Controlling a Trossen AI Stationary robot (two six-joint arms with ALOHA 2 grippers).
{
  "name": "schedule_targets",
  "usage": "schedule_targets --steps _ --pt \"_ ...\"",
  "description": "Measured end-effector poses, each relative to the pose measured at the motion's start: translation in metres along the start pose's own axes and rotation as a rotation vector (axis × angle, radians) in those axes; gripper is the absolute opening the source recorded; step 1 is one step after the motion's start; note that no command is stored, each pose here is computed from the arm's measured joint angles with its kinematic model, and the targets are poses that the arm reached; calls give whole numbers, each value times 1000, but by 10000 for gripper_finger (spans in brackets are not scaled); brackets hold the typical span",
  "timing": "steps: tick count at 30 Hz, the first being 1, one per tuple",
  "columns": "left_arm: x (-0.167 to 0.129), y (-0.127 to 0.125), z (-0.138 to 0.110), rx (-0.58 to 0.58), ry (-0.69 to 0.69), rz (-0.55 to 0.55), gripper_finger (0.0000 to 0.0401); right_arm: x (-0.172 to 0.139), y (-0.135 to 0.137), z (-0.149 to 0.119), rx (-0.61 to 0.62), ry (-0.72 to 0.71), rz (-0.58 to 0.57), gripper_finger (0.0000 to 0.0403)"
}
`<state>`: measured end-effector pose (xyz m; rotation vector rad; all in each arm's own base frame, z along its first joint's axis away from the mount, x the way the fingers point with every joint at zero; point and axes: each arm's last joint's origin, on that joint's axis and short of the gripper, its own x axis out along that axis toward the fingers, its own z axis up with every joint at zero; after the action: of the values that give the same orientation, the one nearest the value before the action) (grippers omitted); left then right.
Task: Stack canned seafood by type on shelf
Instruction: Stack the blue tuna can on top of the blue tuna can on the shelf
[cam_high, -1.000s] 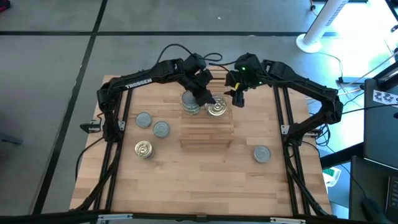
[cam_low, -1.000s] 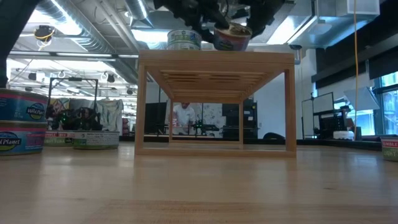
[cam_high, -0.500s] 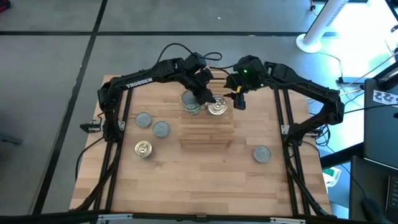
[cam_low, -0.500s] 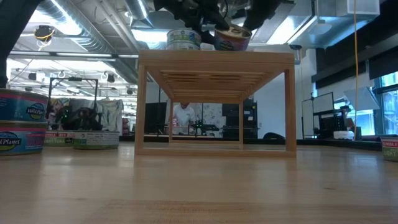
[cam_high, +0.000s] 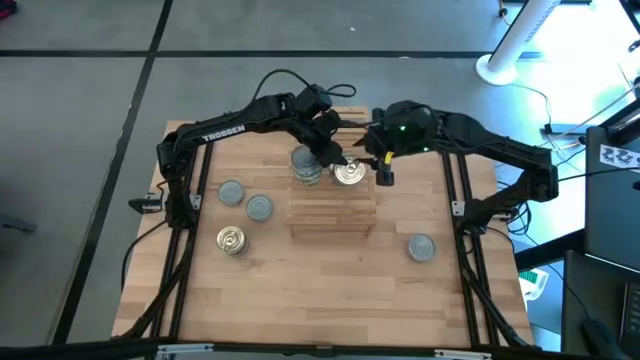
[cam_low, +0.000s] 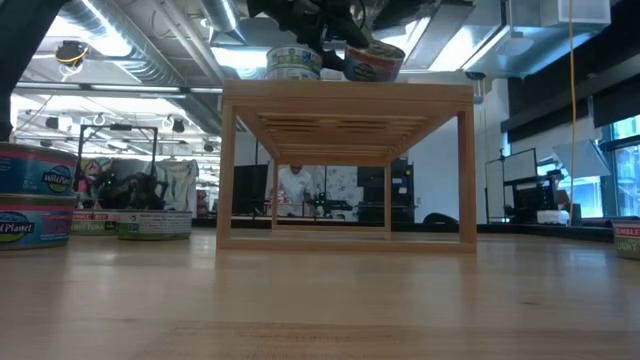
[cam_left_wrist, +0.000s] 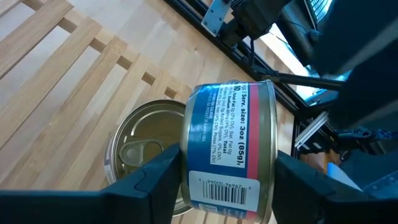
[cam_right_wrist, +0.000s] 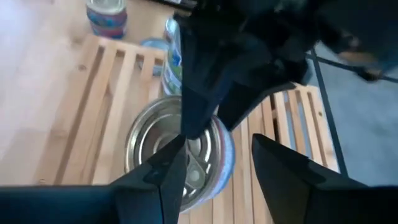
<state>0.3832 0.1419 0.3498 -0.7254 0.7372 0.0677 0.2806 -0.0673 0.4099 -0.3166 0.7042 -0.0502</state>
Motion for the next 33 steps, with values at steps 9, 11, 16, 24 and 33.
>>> schedule_targets --steps 9,11,16,24,33 --pt "0 0 0 0 0 0 208 30 -2 -3 -23 76 9 182" --pt "0 0 0 7 1 0 209 33 -2 -3 -23 80 12 182" --pt "0 1 0 59 3 3 209 35 -2 -3 -22 80 19 182" --pt "2 1 -1 178 7 -2 210 36 -1 -3 -22 83 21 182" --pt "0 4 1 167 0 7 210 36 -1 -4 -20 84 20 182"
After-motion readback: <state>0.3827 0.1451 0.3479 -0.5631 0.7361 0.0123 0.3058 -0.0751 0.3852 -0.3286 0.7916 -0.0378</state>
